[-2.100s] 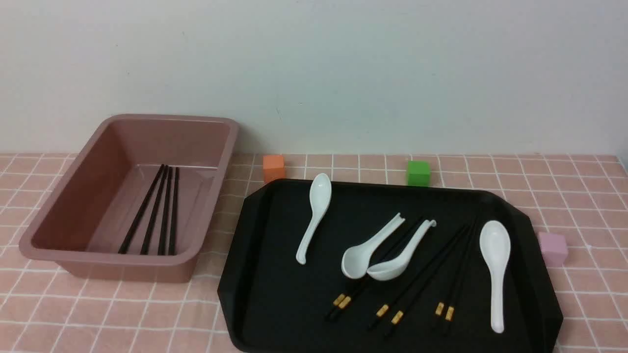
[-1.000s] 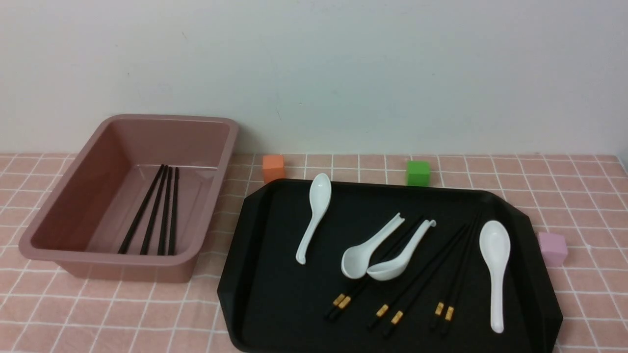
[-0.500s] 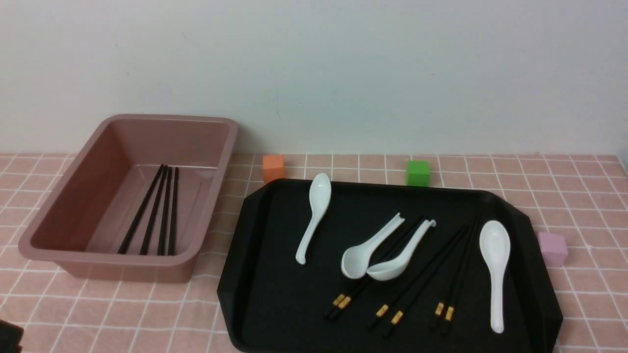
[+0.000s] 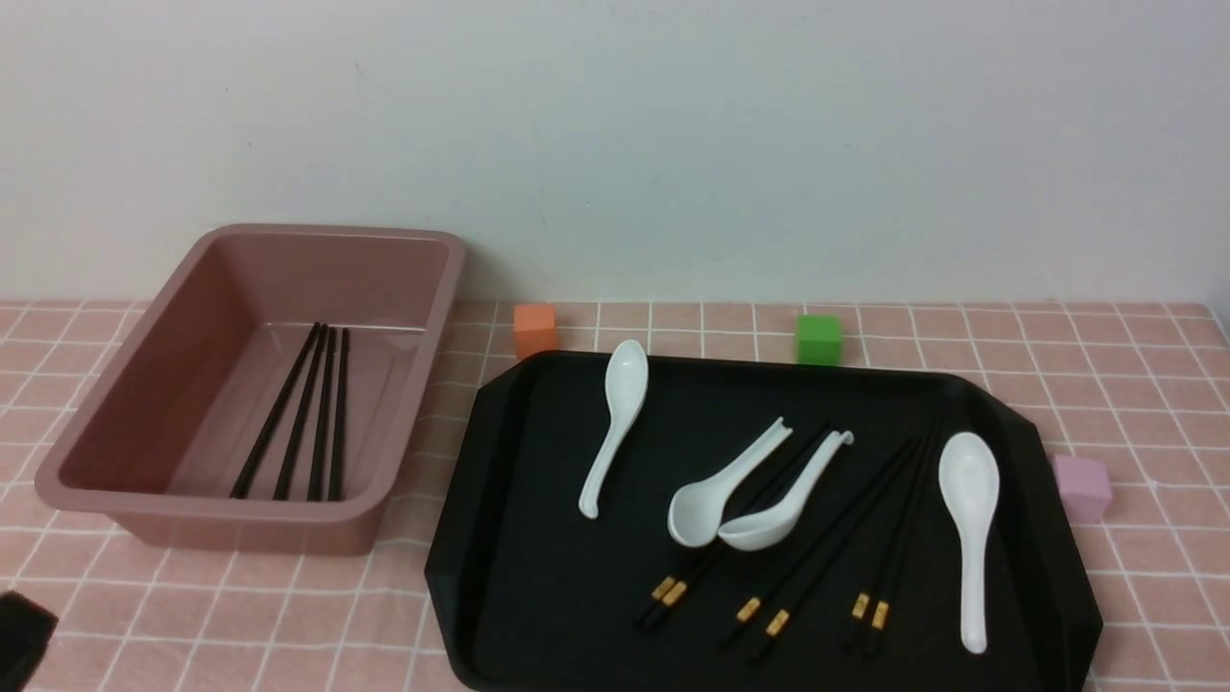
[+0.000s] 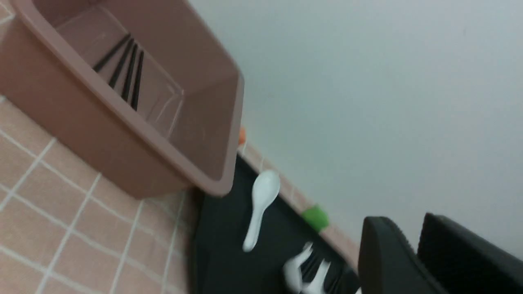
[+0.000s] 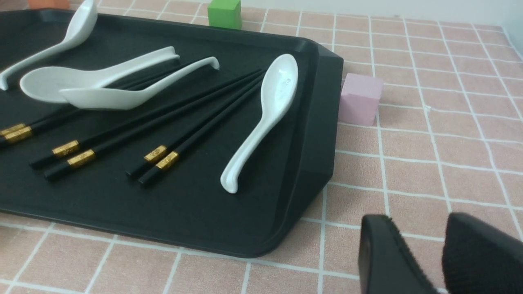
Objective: On pink tablecloth take chopsticks from black tray and put them in box.
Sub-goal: 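Reach over to the black tray and grasp a pair of chopsticks with the left gripper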
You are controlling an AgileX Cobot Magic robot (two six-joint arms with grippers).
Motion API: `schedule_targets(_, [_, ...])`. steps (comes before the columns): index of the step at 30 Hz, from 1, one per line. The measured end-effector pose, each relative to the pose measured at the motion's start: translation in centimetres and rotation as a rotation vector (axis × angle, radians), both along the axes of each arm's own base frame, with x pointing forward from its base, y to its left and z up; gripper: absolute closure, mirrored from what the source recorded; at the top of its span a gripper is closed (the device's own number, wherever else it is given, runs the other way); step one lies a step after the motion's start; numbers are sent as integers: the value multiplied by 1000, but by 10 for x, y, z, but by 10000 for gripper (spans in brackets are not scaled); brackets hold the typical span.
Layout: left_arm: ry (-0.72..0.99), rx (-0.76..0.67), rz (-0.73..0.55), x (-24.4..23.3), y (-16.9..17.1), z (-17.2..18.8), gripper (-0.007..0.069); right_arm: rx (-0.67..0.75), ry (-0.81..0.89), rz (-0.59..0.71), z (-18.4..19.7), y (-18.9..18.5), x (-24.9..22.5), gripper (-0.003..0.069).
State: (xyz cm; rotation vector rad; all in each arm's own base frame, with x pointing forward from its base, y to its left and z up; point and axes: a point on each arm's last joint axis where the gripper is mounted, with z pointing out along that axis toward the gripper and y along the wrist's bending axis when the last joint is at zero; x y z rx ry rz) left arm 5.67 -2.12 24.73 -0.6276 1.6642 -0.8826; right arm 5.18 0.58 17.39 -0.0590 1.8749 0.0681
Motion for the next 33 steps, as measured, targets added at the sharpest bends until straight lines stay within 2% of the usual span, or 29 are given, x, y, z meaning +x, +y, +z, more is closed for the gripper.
schedule_targets(1, [11,15,-10,1,-1,1,503,0,0,0,0,0,0,419])
schedule_targets(3, [146,195,-143,11,-8,11,563,0,0,0,0,0,0,419])
schedule_targets(6, [287,355,-314,29,-15,22,620,0,0,0,0,0,0,419])
schedule_targets(8, [329,410,-364,43,-16,29,638,0,0,0,0,0,0,419])
schedule_targets(14, [464,442,-461,88,-21,40,638,0,0,0,0,0,0,419])
schedule_targets(17, [529,494,-562,108,-33,40,638,0,0,0,0,0,0,419])
schedule_targets(22, [604,634,-708,132,-70,40,638,0,0,0,0,0,0,419])
schedule_targets(27, [638,786,-798,144,-113,38,638,0,0,0,0,0,0,419])
schedule_targets(30, [652,923,-899,151,-157,28,638,0,0,0,0,0,0,419])
schedule_targets(33, [660,980,-955,160,-187,17,638,0,0,0,0,0,0,419])
